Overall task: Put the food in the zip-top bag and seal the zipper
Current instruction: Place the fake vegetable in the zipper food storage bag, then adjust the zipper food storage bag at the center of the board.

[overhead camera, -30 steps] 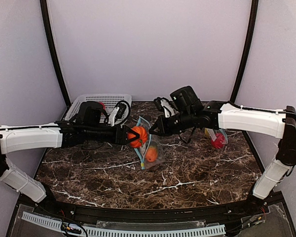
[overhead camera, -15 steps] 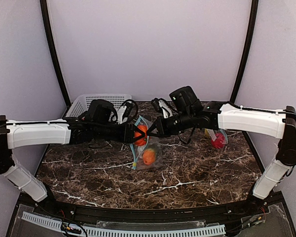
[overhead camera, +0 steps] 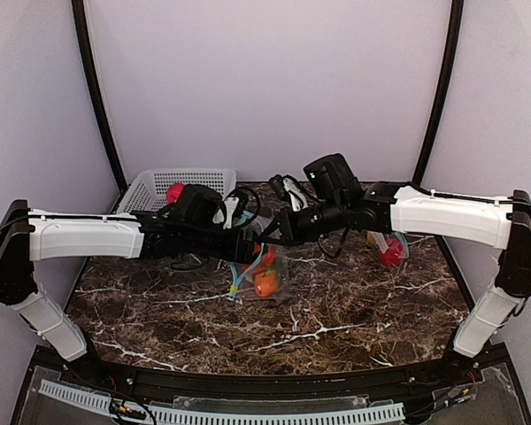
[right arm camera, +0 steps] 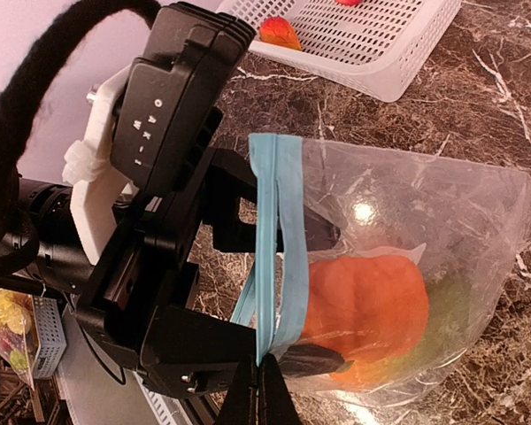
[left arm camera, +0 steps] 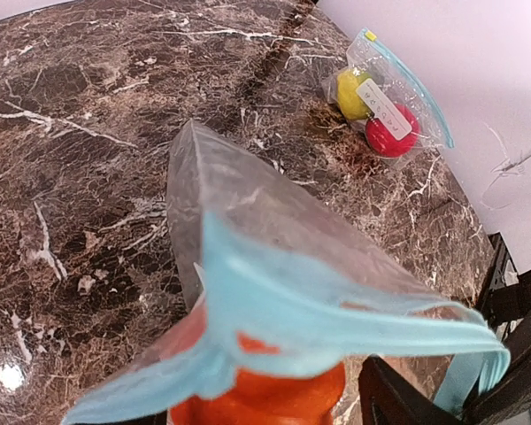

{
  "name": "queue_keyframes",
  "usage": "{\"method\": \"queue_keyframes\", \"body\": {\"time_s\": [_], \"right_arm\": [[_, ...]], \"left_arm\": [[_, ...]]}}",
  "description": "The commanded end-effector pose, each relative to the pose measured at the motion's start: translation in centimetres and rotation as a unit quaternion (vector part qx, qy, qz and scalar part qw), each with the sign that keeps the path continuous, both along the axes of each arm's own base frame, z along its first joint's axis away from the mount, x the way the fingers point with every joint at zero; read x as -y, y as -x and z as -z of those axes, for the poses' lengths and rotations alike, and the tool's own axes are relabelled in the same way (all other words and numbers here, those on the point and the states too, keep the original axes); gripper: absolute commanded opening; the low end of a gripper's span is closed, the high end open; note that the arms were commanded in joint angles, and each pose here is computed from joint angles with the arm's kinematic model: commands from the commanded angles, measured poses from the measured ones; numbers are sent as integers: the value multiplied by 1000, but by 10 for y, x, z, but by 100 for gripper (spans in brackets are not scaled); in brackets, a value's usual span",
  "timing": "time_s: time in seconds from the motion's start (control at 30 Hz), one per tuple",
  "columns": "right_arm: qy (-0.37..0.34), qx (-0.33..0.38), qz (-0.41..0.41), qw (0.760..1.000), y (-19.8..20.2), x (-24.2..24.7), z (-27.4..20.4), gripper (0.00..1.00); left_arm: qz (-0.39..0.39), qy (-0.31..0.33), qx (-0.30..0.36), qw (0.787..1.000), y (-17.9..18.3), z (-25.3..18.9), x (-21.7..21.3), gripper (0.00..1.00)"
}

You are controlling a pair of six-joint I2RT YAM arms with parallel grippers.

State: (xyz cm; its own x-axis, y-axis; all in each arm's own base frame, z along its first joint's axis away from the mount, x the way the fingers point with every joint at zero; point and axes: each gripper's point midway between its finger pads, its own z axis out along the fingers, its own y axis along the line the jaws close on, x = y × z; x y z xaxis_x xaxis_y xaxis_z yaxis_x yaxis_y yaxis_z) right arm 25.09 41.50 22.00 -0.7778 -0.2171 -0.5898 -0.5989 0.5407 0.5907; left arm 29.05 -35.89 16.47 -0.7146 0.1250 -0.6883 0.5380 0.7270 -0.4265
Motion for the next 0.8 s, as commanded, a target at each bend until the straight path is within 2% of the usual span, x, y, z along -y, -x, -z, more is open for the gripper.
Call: {"method": "queue_keyframes", "body": {"time_s": [0.0, 0.17, 0.37, 0.47, 0.6, 0.77], "right_arm": [[-17, 7, 0, 1000, -2, -9, -6, 0], [-14, 8, 3, 1000, -3, -7, -5, 0], [-11, 11, 9, 1000, -4, -5, -6, 0], [-10, 12, 10, 1000, -4, -4, -6, 0], [-11, 13, 11, 1000, -5, -4, -8, 0], [-11, 14, 10, 1000, -5, -5, -9, 0]], "left_arm": [[10, 6, 11, 1000, 3, -15, 1, 79], [26, 29, 22, 999, 11, -34, 0, 82], [57, 90, 36, 994, 37, -70, -7, 82], [36, 112, 35, 992, 46, -83, -23, 80], [-35, 79, 4, 996, 47, -55, -55, 77], [-62, 98, -39, 993, 53, -33, -61, 77]]}}
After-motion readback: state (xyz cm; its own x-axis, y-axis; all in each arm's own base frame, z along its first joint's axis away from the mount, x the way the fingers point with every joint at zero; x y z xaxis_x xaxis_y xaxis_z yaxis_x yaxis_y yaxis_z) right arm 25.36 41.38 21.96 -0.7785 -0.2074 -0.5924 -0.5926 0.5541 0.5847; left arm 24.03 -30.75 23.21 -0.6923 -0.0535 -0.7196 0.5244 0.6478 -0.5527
